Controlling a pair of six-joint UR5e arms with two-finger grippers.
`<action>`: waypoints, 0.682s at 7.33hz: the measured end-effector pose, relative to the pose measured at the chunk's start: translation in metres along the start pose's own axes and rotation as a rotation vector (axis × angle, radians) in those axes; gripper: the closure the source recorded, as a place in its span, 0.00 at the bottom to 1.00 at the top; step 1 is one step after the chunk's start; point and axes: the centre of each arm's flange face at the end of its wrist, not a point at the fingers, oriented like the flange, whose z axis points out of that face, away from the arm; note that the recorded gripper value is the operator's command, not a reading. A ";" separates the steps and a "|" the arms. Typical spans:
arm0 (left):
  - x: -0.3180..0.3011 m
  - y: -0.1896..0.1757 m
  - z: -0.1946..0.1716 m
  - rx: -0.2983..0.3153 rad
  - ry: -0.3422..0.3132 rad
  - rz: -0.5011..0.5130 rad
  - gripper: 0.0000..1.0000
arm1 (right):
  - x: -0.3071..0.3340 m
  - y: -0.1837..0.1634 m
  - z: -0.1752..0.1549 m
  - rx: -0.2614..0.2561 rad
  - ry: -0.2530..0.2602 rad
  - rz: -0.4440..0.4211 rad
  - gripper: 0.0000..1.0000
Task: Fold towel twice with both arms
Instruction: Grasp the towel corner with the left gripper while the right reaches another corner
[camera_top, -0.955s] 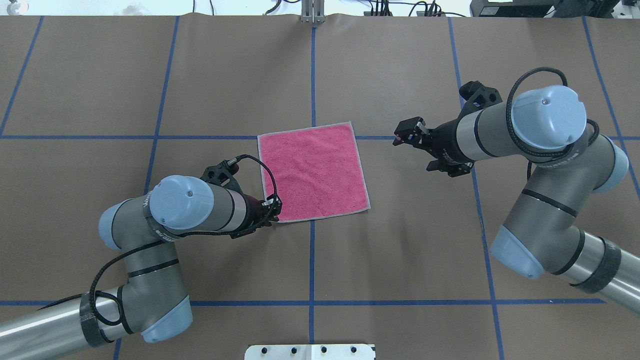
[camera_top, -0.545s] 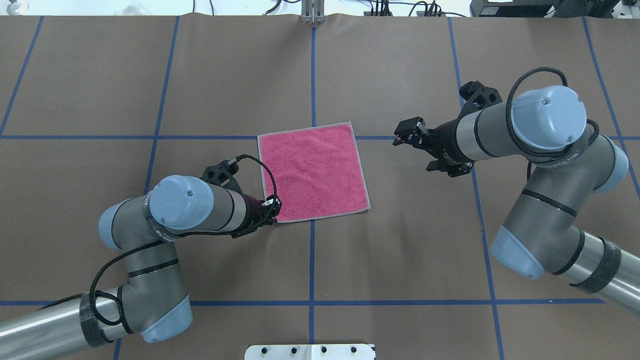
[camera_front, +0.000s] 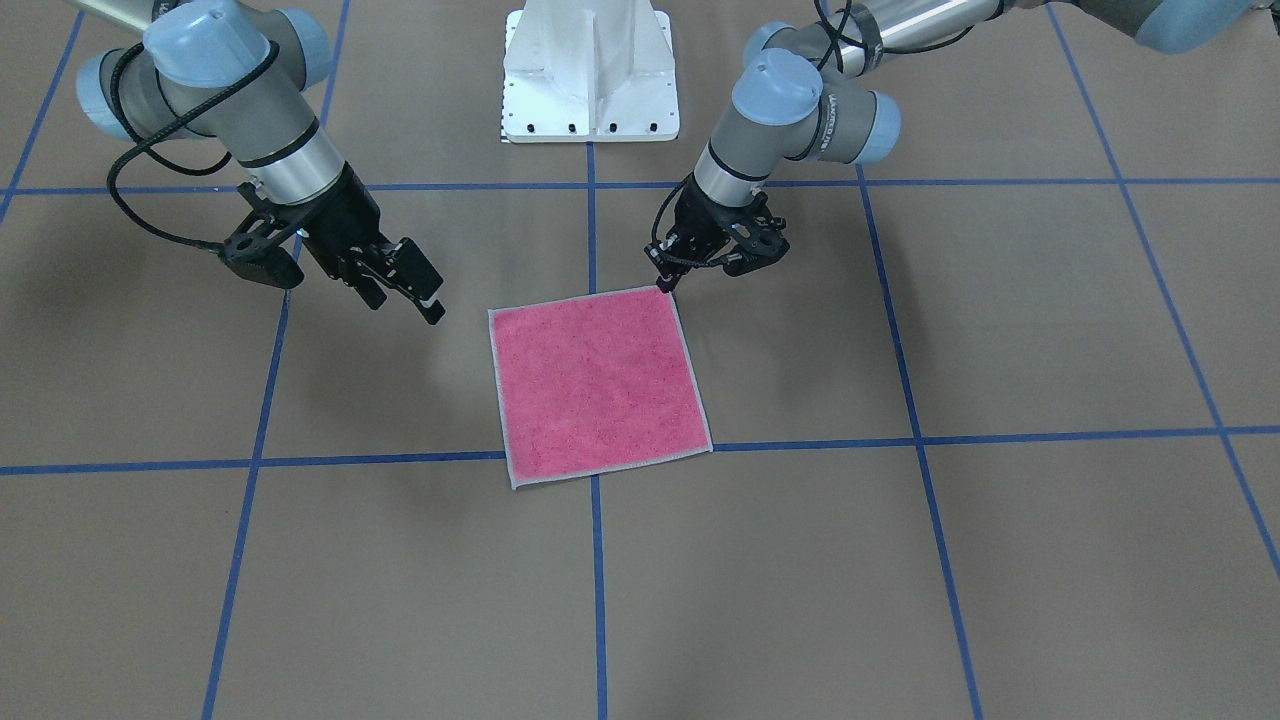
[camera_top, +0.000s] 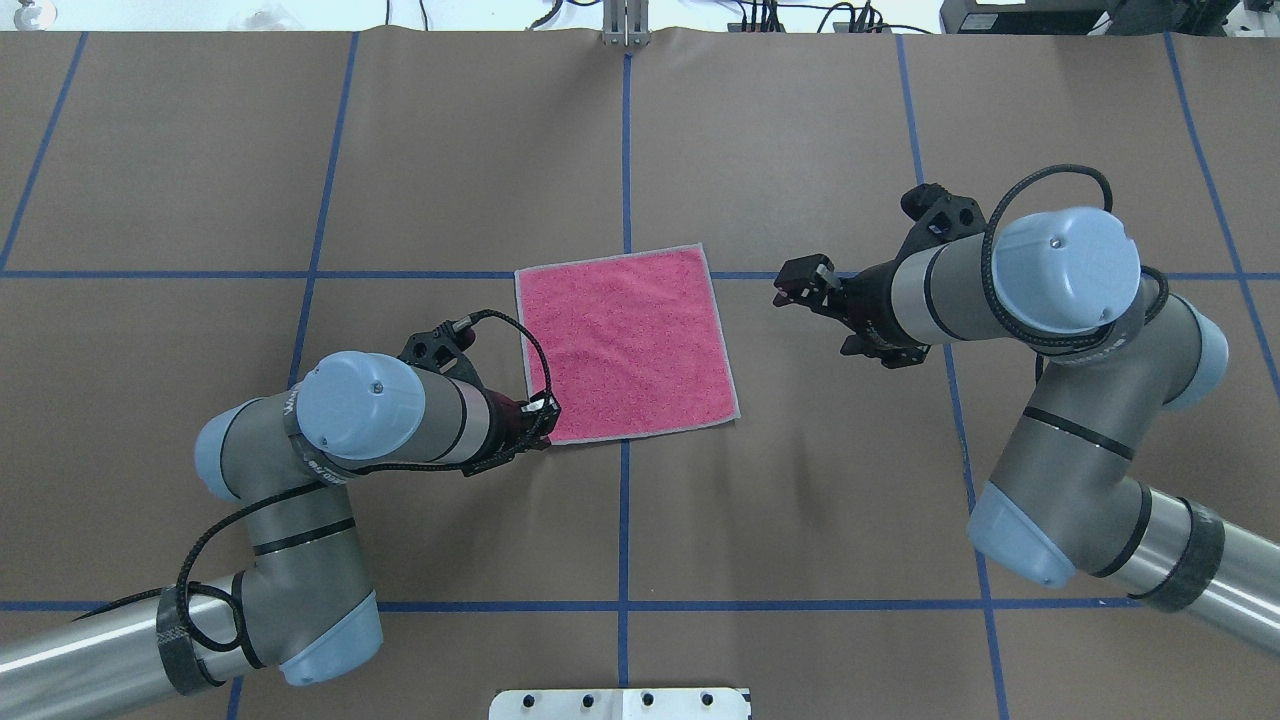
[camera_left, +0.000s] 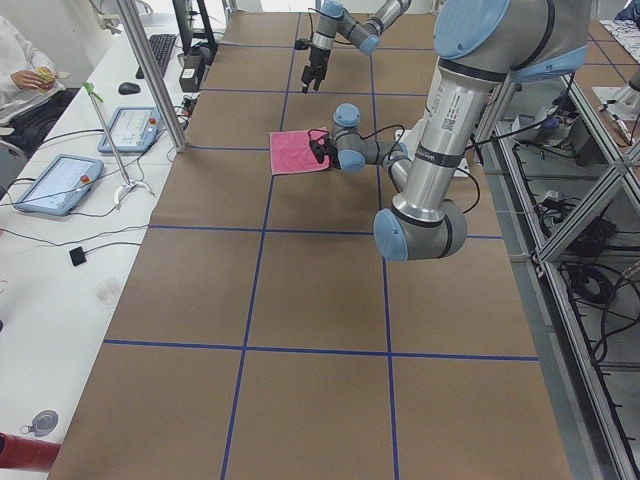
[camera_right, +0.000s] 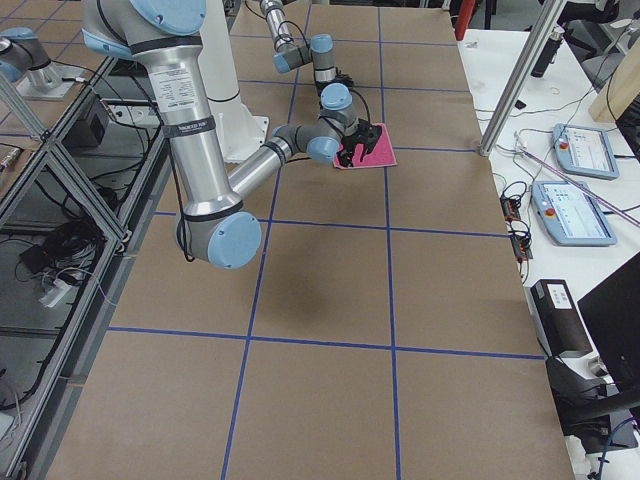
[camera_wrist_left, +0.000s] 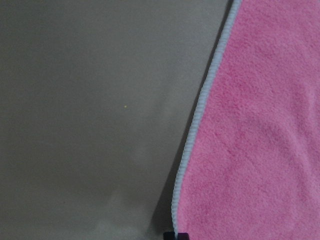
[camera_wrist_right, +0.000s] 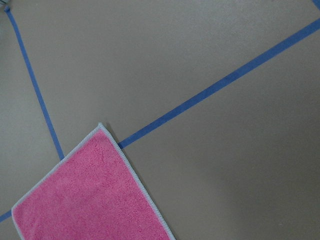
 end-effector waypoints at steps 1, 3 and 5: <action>0.000 0.000 0.000 0.000 0.001 0.000 1.00 | 0.002 0.017 0.011 0.012 0.009 0.006 0.09; 0.000 0.000 -0.001 0.000 0.003 0.001 1.00 | 0.008 0.055 0.034 0.026 0.052 0.050 0.22; 0.000 0.000 -0.001 0.000 0.003 0.001 1.00 | -0.001 0.087 0.054 0.043 0.077 0.094 0.39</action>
